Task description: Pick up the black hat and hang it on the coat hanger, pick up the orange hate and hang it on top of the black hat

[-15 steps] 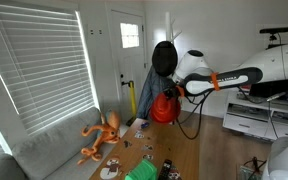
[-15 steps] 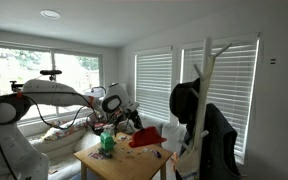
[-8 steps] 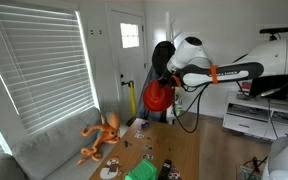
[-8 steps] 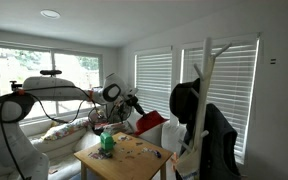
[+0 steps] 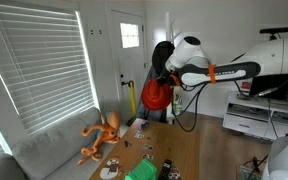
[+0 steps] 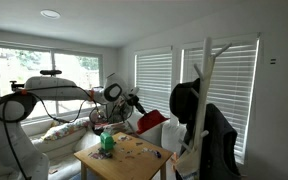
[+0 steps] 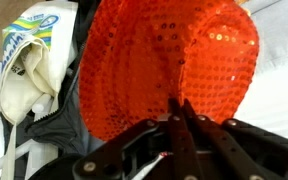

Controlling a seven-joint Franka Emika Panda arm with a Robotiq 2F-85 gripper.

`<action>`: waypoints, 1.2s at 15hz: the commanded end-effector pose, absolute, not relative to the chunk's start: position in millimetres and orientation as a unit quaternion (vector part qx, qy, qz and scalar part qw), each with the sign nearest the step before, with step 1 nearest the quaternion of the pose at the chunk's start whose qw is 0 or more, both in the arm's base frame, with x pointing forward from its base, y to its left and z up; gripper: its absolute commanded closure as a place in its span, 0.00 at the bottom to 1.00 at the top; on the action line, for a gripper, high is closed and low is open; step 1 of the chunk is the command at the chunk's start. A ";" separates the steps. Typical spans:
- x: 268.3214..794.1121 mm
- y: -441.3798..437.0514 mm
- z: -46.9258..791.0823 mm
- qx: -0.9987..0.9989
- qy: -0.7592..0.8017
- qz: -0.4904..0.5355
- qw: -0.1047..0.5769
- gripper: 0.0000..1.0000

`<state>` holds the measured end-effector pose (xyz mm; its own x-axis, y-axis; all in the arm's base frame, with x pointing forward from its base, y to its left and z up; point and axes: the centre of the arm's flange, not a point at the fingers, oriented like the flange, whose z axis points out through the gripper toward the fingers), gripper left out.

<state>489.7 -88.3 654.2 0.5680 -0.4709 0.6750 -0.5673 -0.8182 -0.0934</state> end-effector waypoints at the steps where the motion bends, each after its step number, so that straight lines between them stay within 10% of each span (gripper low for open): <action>1: 492.2 -89.0 675.3 0.882 -0.264 0.378 0.099 0.99; 18: 500.4 -75.2 764.7 0.816 -0.149 0.481 0.283 0.99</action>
